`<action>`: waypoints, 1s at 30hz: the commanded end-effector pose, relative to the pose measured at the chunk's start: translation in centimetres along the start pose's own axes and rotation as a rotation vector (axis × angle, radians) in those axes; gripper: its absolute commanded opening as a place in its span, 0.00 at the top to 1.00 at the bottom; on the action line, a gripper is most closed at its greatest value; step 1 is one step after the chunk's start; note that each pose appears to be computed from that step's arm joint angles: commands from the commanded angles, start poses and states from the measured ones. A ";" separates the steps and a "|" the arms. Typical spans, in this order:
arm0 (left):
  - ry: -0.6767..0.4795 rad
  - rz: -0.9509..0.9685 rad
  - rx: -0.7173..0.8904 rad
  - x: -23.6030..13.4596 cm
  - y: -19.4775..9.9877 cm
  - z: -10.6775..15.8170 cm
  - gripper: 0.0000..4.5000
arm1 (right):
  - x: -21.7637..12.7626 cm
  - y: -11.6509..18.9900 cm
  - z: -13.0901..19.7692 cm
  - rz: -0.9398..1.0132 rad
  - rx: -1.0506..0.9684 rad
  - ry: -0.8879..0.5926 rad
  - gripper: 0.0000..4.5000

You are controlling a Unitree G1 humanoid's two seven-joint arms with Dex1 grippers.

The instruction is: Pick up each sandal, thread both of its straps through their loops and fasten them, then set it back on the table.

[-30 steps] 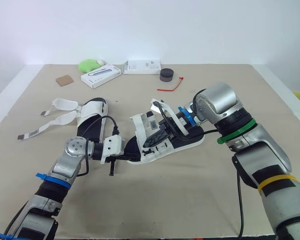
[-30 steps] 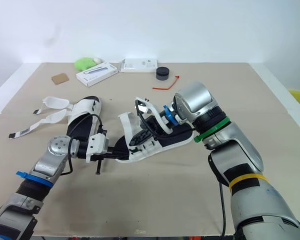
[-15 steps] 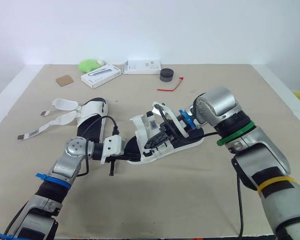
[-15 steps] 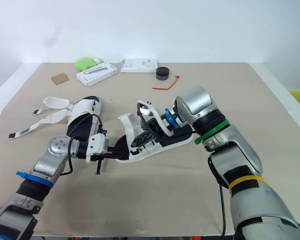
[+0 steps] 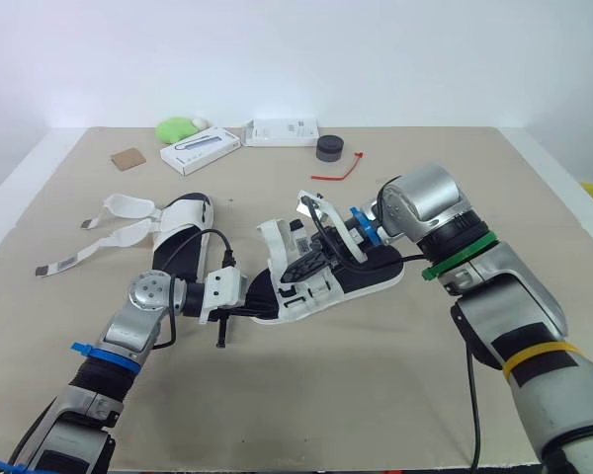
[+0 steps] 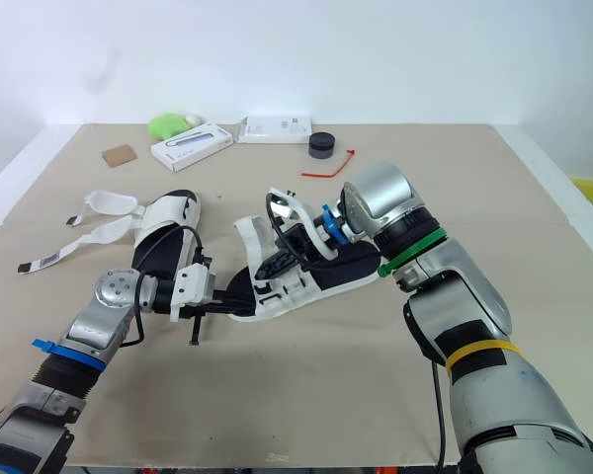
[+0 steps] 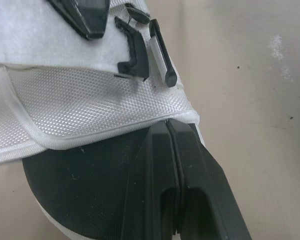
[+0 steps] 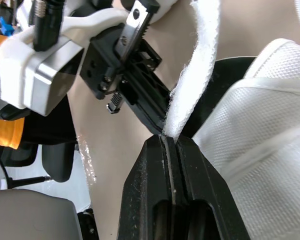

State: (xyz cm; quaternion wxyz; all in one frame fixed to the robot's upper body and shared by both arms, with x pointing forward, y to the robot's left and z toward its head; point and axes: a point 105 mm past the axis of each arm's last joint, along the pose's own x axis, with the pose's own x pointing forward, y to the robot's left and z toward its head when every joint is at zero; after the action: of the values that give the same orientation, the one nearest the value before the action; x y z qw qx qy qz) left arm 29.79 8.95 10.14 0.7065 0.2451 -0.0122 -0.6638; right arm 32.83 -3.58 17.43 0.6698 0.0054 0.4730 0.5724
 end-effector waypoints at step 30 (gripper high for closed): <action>0.057 -0.100 -0.060 1.1 -2.4 -1.9 1.00 | -0.3 -0.4 -1.0 -0.008 0.019 0.009 0.99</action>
State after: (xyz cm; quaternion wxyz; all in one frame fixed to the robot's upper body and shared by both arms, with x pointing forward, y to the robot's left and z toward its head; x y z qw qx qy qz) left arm 29.75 8.94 10.13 0.7075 0.2459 -0.0131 -0.6624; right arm 32.34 -4.30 16.86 0.6669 0.0138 0.4808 0.5691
